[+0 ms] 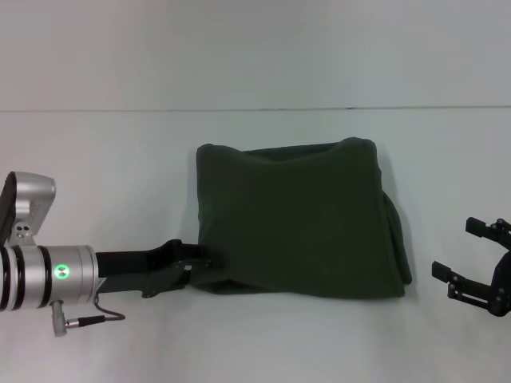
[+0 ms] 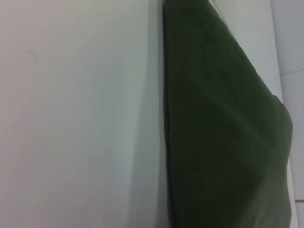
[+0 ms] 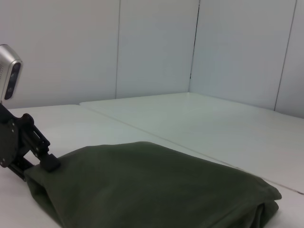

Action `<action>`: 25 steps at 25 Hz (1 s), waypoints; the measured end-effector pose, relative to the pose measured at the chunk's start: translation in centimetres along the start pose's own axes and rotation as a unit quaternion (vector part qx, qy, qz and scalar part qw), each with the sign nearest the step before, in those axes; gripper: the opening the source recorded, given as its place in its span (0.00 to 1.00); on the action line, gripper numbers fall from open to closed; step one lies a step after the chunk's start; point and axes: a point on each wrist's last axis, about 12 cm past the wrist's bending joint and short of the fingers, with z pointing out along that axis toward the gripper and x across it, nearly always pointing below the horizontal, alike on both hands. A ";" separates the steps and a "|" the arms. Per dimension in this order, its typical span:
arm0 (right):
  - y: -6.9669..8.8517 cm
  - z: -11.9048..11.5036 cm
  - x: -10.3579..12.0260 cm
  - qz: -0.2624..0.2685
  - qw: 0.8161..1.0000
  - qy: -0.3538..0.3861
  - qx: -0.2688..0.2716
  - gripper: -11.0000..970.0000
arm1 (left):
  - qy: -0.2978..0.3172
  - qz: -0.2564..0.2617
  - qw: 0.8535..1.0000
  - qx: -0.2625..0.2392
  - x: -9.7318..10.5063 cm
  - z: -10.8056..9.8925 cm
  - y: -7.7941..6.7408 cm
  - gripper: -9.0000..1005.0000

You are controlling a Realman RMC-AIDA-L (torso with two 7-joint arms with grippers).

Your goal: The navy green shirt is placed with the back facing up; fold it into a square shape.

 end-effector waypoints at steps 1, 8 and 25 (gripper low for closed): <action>0.0 0.0 0.0 0.000 1.000 0.000 0.000 0.95 | -0.002 0.002 1.000 0.002 0.0 0.0 0.0 0.55; 0.1 0.0 0.0 0.000 1.000 0.000 -0.003 0.95 | -0.006 0.015 1.000 0.006 0.1 0.1 0.0 0.38; 0.0 0.2 -0.2 -0.004 1.000 -0.002 -0.007 0.95 | -0.059 -0.022 0.998 0.015 1.6 -2.9 3.0 0.04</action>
